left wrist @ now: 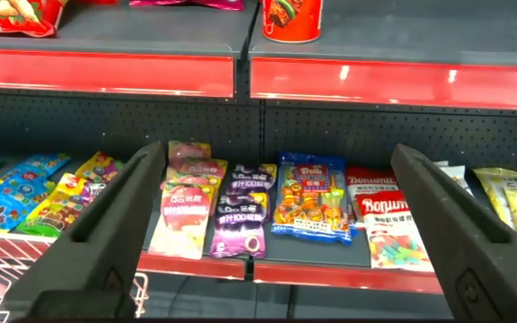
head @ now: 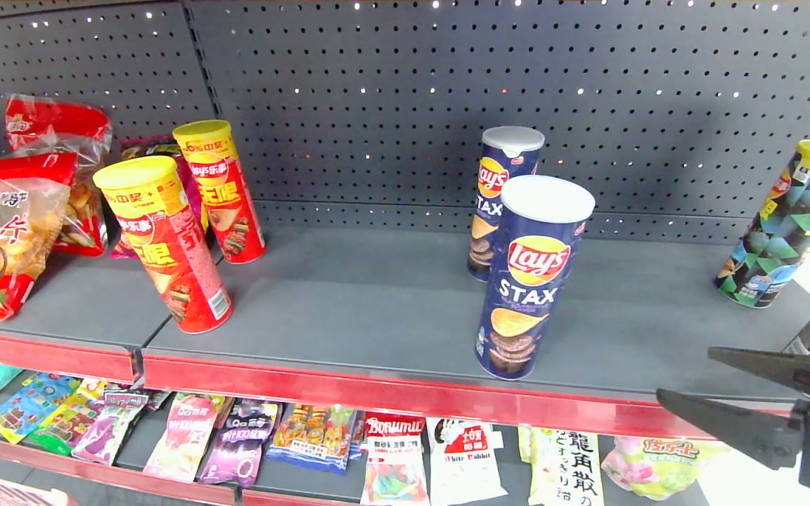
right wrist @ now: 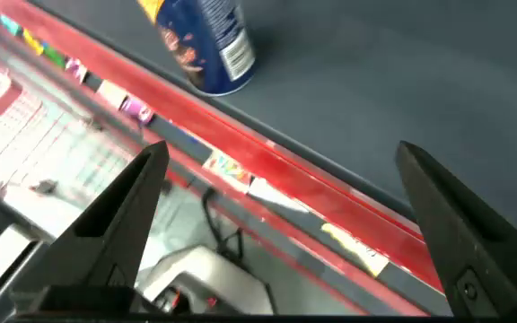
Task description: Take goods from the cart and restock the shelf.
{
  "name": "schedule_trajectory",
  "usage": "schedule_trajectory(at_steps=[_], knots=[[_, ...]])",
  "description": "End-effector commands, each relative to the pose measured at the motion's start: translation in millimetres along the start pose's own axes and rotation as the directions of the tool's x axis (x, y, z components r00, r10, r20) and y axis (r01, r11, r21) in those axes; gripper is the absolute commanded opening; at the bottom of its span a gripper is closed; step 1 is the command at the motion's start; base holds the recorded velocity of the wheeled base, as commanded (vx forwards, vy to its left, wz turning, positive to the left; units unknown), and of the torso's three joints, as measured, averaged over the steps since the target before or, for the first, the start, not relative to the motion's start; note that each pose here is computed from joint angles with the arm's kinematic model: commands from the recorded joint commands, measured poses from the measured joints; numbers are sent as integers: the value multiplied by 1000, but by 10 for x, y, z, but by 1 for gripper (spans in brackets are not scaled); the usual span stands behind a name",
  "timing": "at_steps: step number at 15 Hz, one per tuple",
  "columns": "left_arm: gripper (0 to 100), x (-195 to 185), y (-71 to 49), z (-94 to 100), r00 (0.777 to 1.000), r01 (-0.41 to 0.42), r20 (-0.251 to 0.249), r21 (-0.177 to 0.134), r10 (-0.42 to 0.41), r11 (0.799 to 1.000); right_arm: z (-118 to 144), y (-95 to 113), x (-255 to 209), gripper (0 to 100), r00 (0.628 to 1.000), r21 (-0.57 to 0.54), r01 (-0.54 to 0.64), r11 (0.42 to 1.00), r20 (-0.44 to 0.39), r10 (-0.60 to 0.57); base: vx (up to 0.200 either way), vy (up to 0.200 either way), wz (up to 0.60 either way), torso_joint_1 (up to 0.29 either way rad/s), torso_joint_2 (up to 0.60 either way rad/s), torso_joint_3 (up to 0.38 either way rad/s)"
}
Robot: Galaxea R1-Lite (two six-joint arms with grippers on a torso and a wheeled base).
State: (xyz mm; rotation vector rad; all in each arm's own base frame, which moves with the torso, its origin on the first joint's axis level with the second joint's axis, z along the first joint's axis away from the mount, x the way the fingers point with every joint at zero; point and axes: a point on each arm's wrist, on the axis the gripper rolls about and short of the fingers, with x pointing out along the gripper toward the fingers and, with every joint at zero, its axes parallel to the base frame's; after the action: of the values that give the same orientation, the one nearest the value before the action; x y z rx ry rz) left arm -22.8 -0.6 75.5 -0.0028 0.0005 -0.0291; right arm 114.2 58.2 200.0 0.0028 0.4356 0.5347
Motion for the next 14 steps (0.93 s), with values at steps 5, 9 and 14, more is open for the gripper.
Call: schedule_trajectory(at_steps=[5,9,14], knots=[[100,0,0,0,1000,0,0,0,0,1000,63,68,736,100,990,-37,94,995,-101,-97,0,0,0,0,0,0],[100,0,0,0,1000,0,0,0,0,1000,128,89,997,100,978,-63,160,985,-126,-167,0,0,0,0,0,0],[100,0,0,0,1000,0,0,0,0,1000,123,0,1063,100,967,-123,194,973,-141,-210,0,0,0,0,0,0]])
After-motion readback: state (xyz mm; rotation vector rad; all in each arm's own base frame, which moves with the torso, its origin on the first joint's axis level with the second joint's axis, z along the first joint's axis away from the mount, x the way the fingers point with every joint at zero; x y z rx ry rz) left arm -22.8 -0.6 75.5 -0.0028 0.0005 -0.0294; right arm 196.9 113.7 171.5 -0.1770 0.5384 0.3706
